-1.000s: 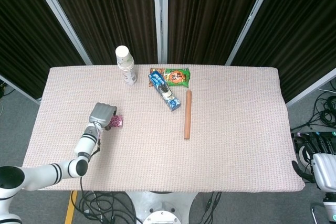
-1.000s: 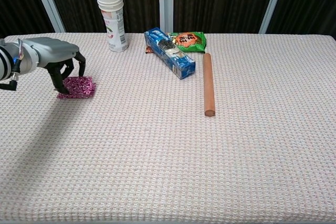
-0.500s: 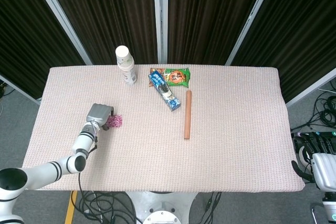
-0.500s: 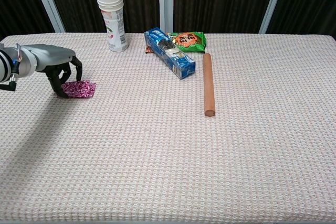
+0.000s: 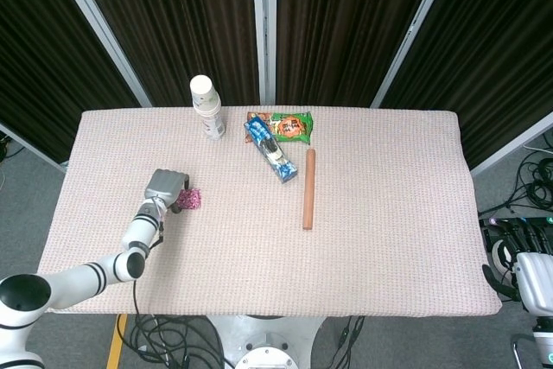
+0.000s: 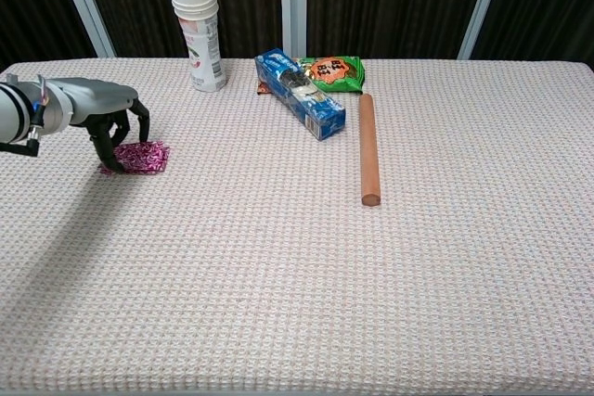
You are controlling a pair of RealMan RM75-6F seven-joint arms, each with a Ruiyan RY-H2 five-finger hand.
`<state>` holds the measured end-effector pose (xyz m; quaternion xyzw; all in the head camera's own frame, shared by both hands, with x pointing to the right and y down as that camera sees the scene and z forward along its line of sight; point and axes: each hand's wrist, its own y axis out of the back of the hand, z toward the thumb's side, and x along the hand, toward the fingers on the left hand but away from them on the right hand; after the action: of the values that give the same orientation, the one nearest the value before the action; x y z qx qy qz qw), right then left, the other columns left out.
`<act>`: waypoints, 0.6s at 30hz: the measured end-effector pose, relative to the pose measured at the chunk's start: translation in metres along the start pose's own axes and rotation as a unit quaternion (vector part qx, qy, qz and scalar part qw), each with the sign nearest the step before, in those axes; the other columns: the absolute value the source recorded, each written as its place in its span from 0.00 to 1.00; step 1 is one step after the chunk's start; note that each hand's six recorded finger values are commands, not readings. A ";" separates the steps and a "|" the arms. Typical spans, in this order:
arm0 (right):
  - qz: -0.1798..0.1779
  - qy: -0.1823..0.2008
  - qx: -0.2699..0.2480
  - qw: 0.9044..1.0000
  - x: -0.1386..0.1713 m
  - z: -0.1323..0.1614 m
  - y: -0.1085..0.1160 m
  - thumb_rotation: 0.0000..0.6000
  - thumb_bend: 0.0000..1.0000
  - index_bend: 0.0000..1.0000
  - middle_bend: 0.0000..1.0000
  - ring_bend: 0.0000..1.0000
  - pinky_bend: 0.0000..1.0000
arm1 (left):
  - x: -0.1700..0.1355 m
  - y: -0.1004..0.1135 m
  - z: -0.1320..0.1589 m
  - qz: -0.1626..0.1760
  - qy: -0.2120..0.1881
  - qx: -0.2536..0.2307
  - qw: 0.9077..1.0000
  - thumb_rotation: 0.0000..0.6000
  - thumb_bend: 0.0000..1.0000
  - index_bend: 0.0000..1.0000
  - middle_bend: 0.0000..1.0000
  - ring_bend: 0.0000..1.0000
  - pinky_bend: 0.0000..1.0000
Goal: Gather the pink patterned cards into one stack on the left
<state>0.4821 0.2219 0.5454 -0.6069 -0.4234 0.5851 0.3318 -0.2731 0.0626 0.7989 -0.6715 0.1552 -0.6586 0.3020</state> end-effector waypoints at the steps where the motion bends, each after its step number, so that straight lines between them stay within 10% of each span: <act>1: 0.000 0.000 0.000 1.000 0.000 0.000 0.000 0.97 0.24 0.19 0.14 0.05 0.03 | 0.000 0.000 0.000 -0.001 0.000 0.000 1.000 1.00 0.22 0.45 0.80 0.73 0.90; 18: -0.002 0.000 0.001 1.000 0.001 0.001 0.001 0.97 0.24 0.18 0.14 0.05 0.03 | -0.001 -0.003 -0.001 -0.008 0.006 -0.001 1.000 1.00 0.22 0.37 0.80 0.73 0.90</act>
<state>0.4816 0.2221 0.5437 -0.6058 -0.4236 0.5851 0.3334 -0.2749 0.0652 0.7994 -0.6691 0.1521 -0.6650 0.2947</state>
